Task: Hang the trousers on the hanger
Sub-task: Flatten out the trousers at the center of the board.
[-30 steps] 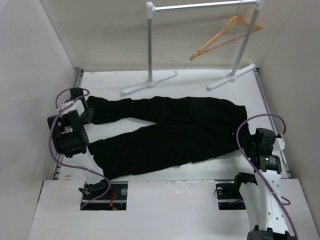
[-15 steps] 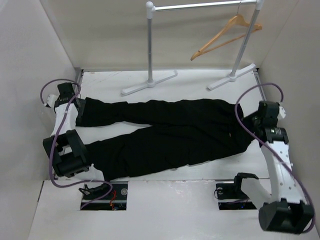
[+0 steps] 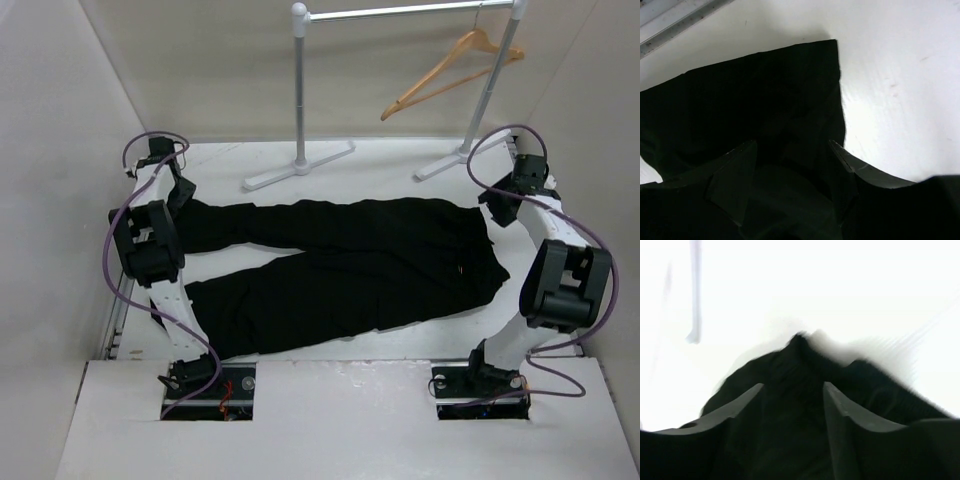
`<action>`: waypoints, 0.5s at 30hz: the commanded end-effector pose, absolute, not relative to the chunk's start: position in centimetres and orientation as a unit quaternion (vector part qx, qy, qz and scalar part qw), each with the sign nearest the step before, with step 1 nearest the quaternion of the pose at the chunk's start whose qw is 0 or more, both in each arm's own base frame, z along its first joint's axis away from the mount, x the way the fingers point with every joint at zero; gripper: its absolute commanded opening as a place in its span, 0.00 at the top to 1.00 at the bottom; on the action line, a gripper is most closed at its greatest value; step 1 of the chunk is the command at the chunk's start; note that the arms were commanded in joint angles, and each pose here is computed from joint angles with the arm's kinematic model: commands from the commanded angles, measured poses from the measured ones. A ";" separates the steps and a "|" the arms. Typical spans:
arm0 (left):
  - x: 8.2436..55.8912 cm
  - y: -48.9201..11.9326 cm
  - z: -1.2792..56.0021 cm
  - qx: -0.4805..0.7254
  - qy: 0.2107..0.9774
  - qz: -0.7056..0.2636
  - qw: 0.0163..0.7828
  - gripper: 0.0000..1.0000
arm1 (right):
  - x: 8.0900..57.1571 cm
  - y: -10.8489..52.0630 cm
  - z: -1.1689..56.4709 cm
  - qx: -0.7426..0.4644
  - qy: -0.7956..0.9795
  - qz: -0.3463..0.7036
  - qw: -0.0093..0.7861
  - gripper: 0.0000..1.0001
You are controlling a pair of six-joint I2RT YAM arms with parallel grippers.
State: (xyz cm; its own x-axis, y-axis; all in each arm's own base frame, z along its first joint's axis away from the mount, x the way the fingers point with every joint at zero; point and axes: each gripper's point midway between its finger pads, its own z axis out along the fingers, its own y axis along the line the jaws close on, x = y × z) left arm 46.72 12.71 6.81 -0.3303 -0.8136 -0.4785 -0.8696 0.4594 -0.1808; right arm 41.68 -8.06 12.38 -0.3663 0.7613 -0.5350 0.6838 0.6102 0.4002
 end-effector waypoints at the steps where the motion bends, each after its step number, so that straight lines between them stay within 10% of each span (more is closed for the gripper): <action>1: 47.1 13.8 8.4 -0.498 0.824 0.073 0.260 0.45 | 43.7 -10.5 13.3 0.429 0.817 0.037 0.383 0.41; 15: 47.1 14.0 4.9 -0.483 0.841 0.084 0.230 0.43 | 47.0 -9.1 10.4 0.398 0.842 0.069 0.358 0.41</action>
